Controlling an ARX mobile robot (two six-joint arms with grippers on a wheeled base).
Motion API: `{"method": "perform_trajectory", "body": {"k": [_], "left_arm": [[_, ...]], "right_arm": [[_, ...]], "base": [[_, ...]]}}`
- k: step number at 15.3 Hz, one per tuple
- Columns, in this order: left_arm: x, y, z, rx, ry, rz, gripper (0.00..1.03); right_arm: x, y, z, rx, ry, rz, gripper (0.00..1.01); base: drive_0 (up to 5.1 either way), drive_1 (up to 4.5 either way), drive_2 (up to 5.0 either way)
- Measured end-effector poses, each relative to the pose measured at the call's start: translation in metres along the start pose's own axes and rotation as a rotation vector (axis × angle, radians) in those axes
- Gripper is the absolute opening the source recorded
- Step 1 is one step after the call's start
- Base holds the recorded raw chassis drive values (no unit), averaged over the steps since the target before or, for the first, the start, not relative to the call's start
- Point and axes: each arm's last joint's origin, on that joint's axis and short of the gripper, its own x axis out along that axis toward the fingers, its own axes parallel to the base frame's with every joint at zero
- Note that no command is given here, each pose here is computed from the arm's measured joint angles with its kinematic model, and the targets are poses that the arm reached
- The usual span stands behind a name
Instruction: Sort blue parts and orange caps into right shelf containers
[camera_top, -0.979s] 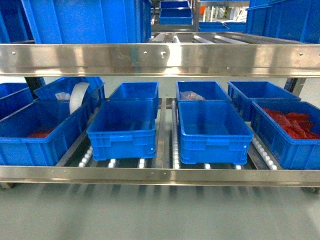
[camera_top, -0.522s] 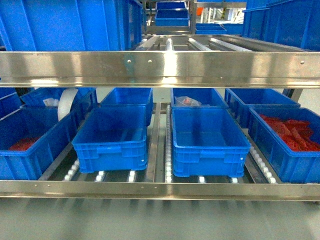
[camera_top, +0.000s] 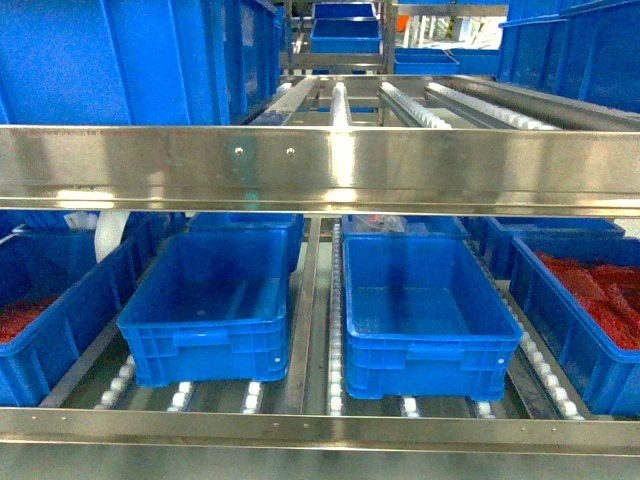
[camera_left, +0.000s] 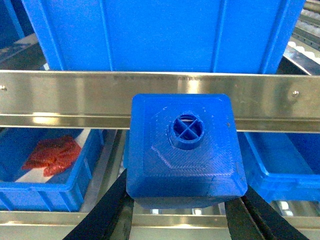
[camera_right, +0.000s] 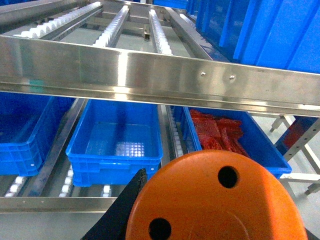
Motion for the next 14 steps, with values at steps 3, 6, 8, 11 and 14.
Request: {"method": "perform_trajectory", "body": {"k": [3,6,8,11,14], "left_arm": [[-0.0002,0.0006,-0.0002,-0.002,0.003,0.005,0.43],[-0.0002,0.0004,-0.0003,-0.003,0.002,0.004,0.43],[-0.0002,0.0004,-0.0003,-0.003,0.003,0.004,0.43],[-0.0002,0.0004,-0.0004,-0.003,0.004,0.004,0.43],[-0.0003,0.0004,-0.0002,-0.003,0.002,0.004,0.43]], "right_arm": [[0.0000,0.0000,-0.0001,-0.001,0.002,0.000,0.43],[0.0000,0.0001,-0.0005,-0.002,0.004,0.002,0.43],[0.0000,0.0000,-0.0005,-0.002,0.004,0.000,0.43],[0.0000,0.0001,-0.0006,-0.002,0.005,0.001,0.43],[-0.0002,0.0000,-0.0003,-0.004,0.003,0.000,0.43]], "base": [[0.0,0.00,0.0],[0.0,0.00,0.0],[0.0,0.00,0.0],[0.0,0.00,0.0],[0.0,3.10,-3.2]]}}
